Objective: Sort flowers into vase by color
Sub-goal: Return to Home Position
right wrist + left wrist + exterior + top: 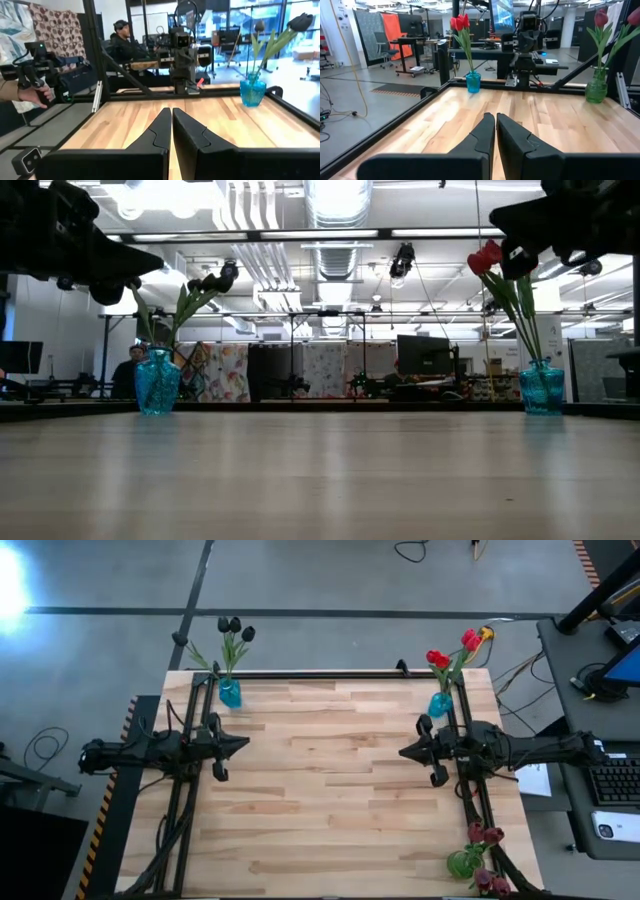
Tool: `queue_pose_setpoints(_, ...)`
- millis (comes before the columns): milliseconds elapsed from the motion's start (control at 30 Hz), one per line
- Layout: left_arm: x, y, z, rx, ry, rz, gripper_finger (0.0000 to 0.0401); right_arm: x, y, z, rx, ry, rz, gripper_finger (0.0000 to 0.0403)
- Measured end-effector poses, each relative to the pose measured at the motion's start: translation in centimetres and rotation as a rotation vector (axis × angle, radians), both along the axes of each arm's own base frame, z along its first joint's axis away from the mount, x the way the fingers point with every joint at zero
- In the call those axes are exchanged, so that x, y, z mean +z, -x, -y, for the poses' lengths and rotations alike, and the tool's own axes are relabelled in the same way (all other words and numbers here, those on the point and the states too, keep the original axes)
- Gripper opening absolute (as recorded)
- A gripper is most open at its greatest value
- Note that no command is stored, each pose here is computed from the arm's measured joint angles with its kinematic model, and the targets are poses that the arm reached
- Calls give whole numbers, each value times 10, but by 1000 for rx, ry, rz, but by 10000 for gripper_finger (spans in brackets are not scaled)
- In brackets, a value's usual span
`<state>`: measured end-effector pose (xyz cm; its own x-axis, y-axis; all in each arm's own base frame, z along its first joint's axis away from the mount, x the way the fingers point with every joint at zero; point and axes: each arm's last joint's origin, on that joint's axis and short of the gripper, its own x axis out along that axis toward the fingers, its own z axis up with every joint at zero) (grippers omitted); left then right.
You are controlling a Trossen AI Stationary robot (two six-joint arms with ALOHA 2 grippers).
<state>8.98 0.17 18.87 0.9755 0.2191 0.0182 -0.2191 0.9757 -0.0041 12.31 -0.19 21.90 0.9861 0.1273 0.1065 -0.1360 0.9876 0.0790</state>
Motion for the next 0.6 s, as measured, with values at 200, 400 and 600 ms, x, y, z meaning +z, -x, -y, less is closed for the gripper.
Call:
queue_pose_setpoints(200, 0, 0, 0, 0, -5, -3, 5, -5, 11, -1, 1, 21, 63, 9)
queue_pose_setpoints(400, -1, 0, 0, 0, -9, -14, 5, -10, 16, -2, 43, 14, 50, 9)
queue_pose_setpoints(600, -2, 0, 1, -28, -17, -20, 5, -11, 21, -3, 55, 20, 47, 9)
